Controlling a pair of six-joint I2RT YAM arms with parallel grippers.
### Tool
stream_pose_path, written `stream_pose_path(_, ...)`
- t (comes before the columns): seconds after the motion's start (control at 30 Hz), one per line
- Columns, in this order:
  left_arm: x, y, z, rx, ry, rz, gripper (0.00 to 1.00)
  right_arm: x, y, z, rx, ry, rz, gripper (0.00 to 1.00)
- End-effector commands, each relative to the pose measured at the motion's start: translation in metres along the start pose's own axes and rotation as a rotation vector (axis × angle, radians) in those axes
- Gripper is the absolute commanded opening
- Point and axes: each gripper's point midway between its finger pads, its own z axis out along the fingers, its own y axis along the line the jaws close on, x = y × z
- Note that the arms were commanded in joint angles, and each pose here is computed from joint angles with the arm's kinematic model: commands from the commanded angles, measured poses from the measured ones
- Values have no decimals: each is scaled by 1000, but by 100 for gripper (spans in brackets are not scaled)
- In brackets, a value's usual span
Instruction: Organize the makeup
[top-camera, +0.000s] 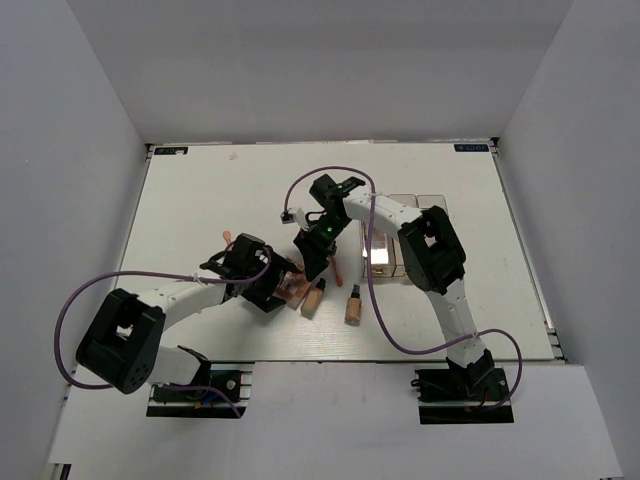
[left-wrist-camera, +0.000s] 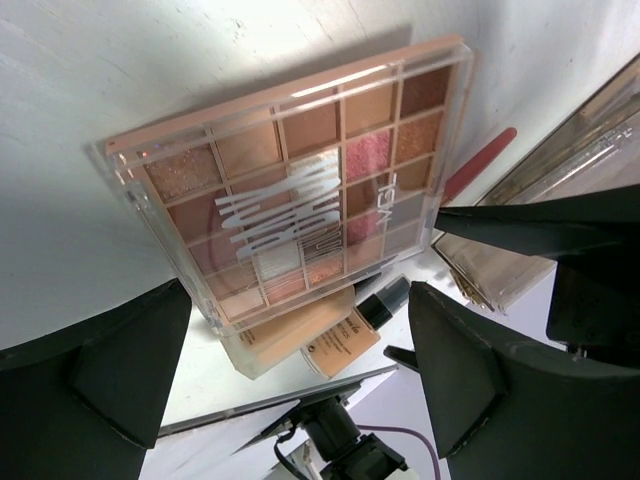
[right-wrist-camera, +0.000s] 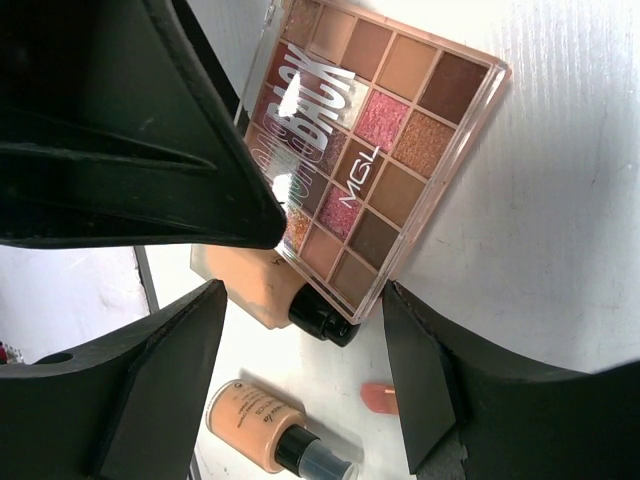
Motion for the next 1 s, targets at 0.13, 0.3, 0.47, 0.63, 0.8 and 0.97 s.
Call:
stream_pose_path(0.13, 5, -42, -20, 148, 17, 21, 98, -22, 31, -11, -55, -41, -35, 69)
stream_pose_path(0.3, 7, -44, -23, 155, 26, 24, 98, -22, 33, -13, -54, -41, -31, 69)
stream_pose_path(0.47, 8, -44, -25, 160, 30, 24, 98, -20, 37, -14, -54, -36, -31, 69)
stream_pose_path(0.63, 9, -43, -28, 163, 30, 26, 98, -18, 38, -17, -47, -32, -33, 69)
stream_pose_path(0.8, 10, -44, -29, 168, 35, 27, 98, -16, 40, -18, -43, -28, -36, 69)
stream_pose_path(0.97, 11, -43, -29, 165, 42, 29, 98, -11, 40, -20, -34, -21, -33, 69)
